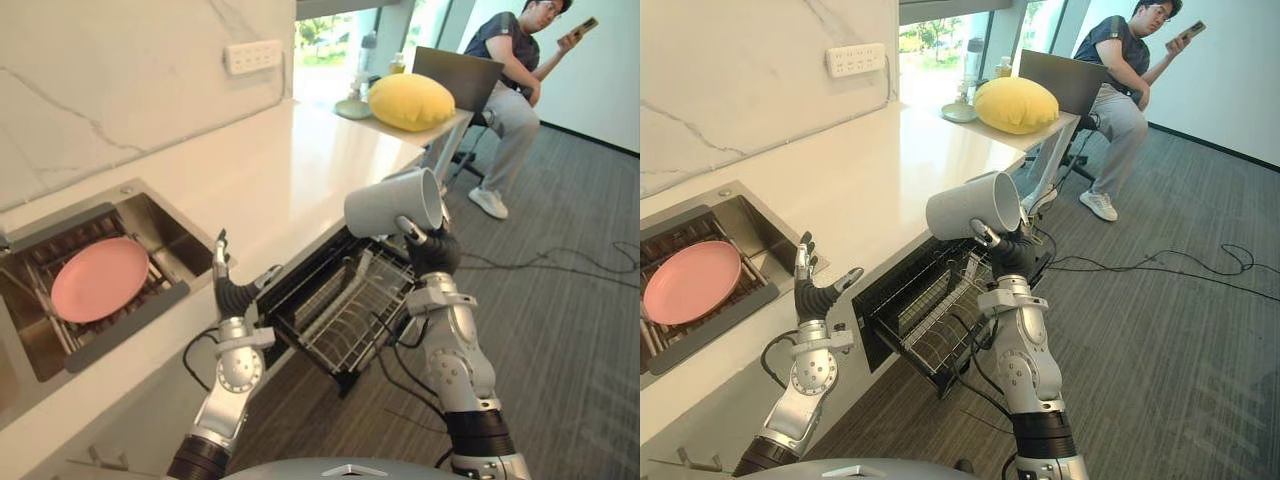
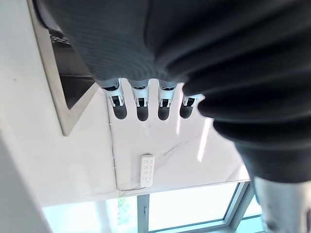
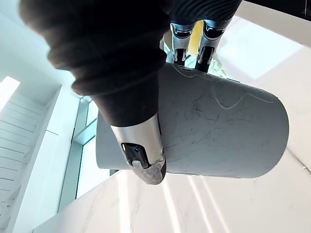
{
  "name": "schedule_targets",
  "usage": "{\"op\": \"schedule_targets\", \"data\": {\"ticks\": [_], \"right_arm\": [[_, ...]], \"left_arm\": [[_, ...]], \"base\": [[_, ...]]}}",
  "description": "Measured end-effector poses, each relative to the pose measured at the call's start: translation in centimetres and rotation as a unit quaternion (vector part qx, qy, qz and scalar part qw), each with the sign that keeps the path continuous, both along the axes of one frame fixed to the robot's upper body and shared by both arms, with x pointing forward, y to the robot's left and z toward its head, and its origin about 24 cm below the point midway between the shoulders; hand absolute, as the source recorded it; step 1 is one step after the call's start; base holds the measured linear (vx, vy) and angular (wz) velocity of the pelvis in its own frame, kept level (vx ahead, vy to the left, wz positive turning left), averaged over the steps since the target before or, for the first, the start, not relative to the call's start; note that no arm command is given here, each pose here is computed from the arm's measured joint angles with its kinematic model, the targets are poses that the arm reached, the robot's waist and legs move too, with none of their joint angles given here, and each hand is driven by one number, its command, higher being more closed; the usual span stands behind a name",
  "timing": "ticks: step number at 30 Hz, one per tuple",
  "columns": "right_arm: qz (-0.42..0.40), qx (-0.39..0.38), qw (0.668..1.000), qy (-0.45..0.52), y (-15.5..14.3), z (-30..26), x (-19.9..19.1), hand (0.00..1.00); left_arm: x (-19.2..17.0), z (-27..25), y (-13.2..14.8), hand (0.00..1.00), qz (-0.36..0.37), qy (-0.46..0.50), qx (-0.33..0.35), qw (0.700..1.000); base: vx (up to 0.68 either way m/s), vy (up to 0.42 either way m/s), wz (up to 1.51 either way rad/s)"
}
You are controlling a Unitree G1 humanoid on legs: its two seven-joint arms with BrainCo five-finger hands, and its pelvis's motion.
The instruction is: Walk over to the sink, pick up the cup, carry it to the dishwasher, place the cup inside the dishwasher, then close the dishwasher door
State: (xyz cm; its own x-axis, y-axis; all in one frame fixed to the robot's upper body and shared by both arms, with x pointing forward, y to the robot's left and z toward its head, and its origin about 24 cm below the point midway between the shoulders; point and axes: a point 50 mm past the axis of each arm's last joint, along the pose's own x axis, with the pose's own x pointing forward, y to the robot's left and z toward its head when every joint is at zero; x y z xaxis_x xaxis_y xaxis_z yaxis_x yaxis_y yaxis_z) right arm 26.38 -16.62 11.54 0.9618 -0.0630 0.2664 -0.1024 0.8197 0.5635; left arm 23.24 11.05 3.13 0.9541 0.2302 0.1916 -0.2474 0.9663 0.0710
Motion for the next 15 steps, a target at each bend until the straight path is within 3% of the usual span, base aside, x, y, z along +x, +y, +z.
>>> {"op": "schedule_targets", "data": {"ticks": [7, 12, 15], "right_arm": [[-0.067, 0.002, 0.995, 0.075, -2.6, -3.2, 0.5, 1.00], [-0.105, 0.003, 0.989, 0.105, -4.1, -4.4, 0.2, 1.00], [-0.131, -0.004, 0.983, 0.129, -5.2, -5.4, 0.1, 1.00]], "left_arm": [[-1.8, -2.6, -1.7, 0.00, -0.178, 0.064, -0.020, 0.982], [-4.7, -5.9, -3.9, 0.00, -0.314, 0.155, -0.046, 0.935], [-6.5, -7.4, -4.7, 0.00, -0.353, 0.203, -0.068, 0.911]], "base": [[-0.02, -0.020, 0.05], [-0.02, -0.016, 0.04], [-0.03, -0.021, 0.12]]}}
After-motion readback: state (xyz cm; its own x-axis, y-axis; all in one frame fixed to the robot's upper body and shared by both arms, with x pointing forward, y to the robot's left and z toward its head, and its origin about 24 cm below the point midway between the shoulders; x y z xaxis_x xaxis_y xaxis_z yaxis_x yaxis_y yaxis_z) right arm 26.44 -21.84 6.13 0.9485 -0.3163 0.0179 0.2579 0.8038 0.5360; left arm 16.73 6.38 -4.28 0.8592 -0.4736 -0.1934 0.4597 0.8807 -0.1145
